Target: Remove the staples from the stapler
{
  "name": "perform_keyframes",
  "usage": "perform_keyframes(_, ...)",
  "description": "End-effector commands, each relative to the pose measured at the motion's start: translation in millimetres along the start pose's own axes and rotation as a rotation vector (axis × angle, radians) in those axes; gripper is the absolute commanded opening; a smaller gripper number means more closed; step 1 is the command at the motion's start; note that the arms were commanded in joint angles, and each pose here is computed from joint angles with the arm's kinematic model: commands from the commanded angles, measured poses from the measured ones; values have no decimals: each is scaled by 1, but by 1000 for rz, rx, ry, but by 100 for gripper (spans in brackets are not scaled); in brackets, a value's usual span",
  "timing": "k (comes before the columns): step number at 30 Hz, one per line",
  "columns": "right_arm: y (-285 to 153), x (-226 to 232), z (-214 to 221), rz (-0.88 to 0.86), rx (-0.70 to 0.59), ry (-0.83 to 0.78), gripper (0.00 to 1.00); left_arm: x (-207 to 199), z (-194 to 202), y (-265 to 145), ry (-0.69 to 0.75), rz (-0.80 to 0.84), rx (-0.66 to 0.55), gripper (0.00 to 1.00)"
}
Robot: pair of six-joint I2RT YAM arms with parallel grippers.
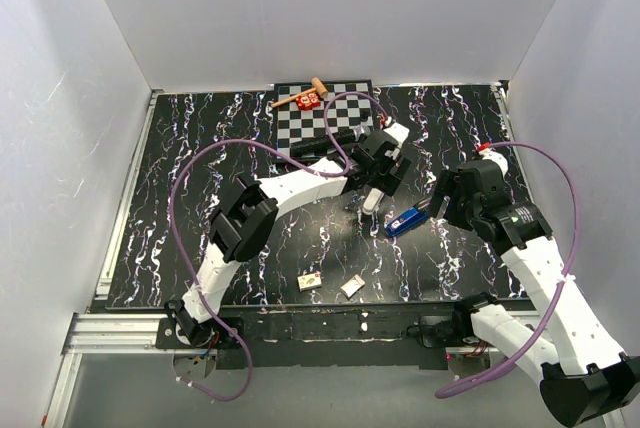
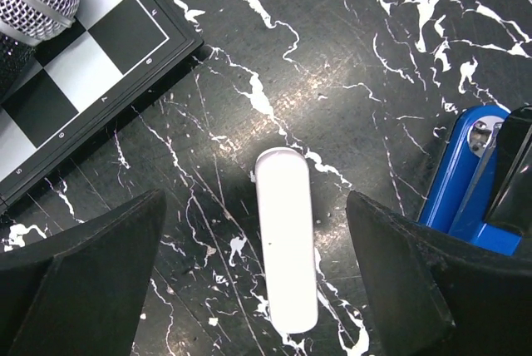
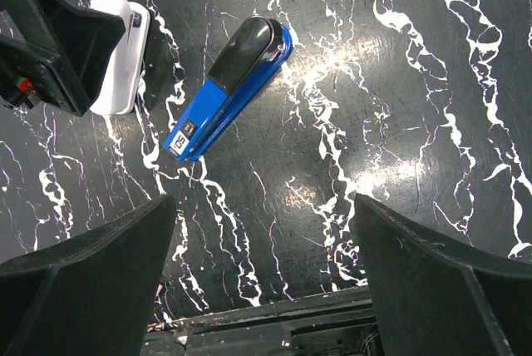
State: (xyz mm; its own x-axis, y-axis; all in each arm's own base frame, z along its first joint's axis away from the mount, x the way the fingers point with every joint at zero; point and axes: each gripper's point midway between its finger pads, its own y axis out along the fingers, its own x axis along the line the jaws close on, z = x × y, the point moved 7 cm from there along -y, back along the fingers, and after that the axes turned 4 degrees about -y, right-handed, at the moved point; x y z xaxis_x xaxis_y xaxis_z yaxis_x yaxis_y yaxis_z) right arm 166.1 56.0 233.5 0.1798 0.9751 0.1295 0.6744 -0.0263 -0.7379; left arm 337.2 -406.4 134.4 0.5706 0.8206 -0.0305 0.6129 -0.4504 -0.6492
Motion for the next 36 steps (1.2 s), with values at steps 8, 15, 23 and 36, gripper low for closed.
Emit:
perform_keyframes(8,-3,3,-1,-36,-11,-1,95,-12,-1,8,64,-57,-2,87)
perform_keyframes(15,-4,2,-1,-37,-16,-3,95,-13,3,15,71,-59,13,77)
perform_keyframes(23,-5,3,0,-48,-14,-2,95,-14,8,17,69,-53,27,64)
perform_keyframes(36,-6,3,2,-60,-10,5,95,-17,17,23,63,-23,55,43)
